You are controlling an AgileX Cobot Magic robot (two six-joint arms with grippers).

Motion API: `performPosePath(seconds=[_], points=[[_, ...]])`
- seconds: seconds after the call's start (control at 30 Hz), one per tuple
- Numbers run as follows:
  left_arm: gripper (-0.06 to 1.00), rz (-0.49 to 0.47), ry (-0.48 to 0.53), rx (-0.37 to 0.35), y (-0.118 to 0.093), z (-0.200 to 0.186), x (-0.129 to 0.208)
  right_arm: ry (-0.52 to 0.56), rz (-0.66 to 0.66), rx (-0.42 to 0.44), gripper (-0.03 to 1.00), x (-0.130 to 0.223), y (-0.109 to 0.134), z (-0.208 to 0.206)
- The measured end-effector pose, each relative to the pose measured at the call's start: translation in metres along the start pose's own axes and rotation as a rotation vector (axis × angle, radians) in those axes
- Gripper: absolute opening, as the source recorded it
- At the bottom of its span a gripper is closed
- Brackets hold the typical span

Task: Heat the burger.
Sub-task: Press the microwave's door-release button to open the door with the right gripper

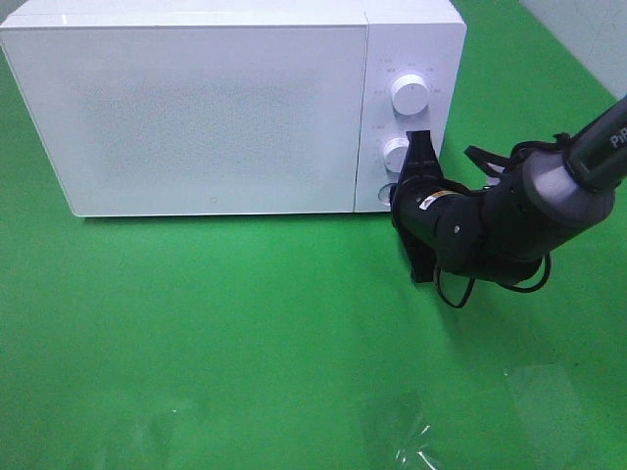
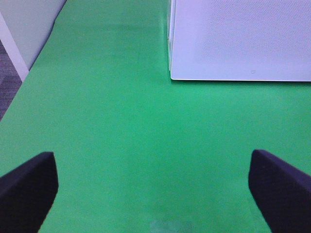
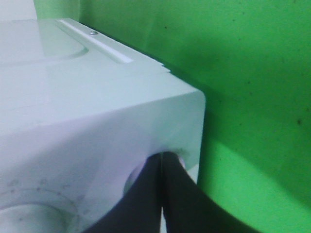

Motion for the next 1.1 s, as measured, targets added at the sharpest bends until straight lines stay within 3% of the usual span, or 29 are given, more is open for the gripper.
performPosePath(seconds=[0.73, 1.1], points=[[0.99, 0.0, 0.0, 0.0, 0.0, 0.0, 0.0, 0.0, 0.046, -0.095, 0.0, 0.006, 0.003, 0.005], [0.99, 0.0, 0.0, 0.0, 0.0, 0.0, 0.0, -0.024, 0.07, -0.086, 0.0, 0.011, -0.003, 0.013]])
Point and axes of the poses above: a point on each arm's last joint axis where the gripper is mounted, z pointing out along that axis toward the gripper, y along the wrist's bending axis when the last joint is at zero, x = y × z, the point moved 2 cm from there along z, pointing out along that axis toward the gripper, and after that the axes turned 2 degrees about z, right-handed, at the moved point
